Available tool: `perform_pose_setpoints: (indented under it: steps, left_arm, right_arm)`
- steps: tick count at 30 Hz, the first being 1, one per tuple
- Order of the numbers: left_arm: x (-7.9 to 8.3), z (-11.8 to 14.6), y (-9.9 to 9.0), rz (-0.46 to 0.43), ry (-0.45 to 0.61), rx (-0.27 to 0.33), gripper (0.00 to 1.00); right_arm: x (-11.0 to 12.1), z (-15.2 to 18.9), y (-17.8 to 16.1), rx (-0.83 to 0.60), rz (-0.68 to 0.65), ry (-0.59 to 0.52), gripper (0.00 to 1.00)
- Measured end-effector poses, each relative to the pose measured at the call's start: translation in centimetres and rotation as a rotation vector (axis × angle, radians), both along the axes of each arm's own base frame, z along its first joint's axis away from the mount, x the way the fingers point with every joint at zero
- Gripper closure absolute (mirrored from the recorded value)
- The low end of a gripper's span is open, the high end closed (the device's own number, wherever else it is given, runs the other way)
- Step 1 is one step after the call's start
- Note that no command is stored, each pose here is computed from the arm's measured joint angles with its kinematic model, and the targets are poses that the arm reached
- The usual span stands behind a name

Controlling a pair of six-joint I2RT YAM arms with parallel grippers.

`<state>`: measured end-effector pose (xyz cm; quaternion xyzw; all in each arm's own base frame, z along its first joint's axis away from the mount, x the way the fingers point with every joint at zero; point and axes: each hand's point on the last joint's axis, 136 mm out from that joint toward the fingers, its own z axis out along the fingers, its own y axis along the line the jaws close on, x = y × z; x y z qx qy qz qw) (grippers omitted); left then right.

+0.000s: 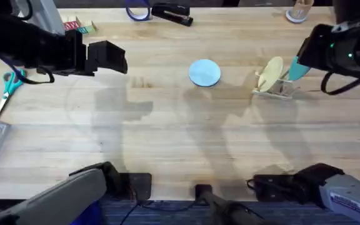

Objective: Pick up the plates from the table one by one and place each into a slot on the dish rack.

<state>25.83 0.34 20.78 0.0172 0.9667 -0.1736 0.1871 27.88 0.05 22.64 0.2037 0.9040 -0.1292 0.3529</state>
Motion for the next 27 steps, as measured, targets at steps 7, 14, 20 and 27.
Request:
perform_pose_setpoints:
  steps: [7, 14, 20, 27]
  left_arm:
    - [0.1, 0.0, 0.0, 0.0, -0.004, 0.001, 0.005]
    - [0.1, 0.0, 0.0, 0.0, -0.004, 0.001, 0.005]
    - [0.1, 0.0, 0.0, 0.0, -0.004, 0.001, 0.004]
    - [0.1, 0.0, 0.0, 0.0, -0.004, 0.001, 0.006]
  right_arm:
    - [0.2, -0.3, -0.1, -0.086, 0.086, 0.06, 0.968]
    - [0.6, -1.2, 0.0, -0.112, 0.105, 0.104, 0.969]
    - [1.0, -2.0, 0.2, -0.123, 0.11, 0.132, 0.969]
    - [1.8, -2.9, 0.7, -0.111, 0.121, 0.15, 0.97]
